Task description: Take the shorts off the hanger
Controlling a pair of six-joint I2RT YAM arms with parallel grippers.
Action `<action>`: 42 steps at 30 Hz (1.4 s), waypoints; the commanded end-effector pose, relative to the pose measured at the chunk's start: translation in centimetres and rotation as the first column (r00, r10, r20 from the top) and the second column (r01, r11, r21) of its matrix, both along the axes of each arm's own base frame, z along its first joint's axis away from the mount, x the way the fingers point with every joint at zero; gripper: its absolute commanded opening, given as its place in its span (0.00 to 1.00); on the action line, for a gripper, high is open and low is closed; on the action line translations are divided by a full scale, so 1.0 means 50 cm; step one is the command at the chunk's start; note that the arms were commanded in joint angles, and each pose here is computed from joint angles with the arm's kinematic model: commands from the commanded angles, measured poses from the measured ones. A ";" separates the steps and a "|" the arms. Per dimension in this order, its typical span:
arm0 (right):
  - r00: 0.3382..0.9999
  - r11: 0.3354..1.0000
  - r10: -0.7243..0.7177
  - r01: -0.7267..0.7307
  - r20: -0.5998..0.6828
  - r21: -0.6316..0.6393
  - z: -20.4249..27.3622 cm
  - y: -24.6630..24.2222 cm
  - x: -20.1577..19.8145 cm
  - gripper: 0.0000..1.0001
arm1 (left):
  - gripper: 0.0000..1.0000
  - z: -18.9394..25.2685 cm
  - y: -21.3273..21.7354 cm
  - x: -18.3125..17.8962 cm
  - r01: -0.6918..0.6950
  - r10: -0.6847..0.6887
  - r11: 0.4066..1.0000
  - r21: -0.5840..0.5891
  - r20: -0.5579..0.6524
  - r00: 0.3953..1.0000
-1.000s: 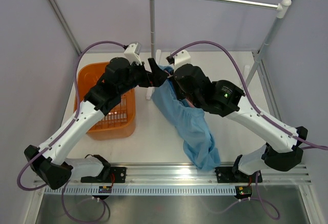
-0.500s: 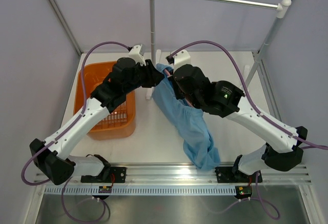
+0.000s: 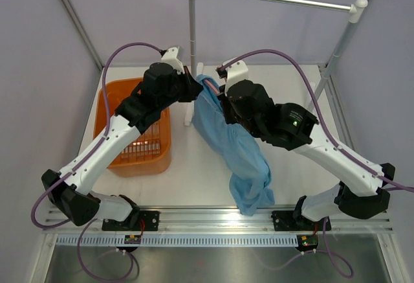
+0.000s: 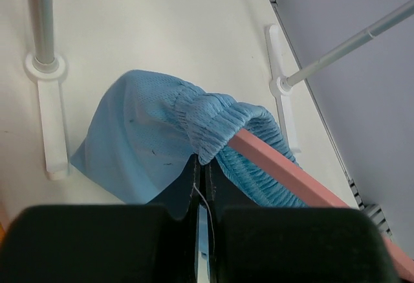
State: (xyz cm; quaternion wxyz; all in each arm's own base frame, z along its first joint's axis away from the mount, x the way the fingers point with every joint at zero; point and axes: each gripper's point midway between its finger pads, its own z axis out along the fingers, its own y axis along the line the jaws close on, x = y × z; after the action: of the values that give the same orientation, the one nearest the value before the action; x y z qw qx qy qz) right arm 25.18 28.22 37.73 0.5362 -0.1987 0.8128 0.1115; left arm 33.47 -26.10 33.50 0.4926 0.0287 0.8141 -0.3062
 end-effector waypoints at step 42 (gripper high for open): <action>0.993 0.951 0.072 -0.098 0.096 0.292 0.177 -0.095 -0.097 0.00 | 0.00 0.058 0.062 0.250 -0.202 0.195 0.976 0.085 0.092 0.977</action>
State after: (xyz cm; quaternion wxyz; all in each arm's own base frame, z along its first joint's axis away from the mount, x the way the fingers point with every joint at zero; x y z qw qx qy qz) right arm 22.85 24.18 42.89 0.5749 -0.1600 0.7847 0.1677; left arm 41.59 -27.32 35.70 0.5012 0.0272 0.8169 -0.2842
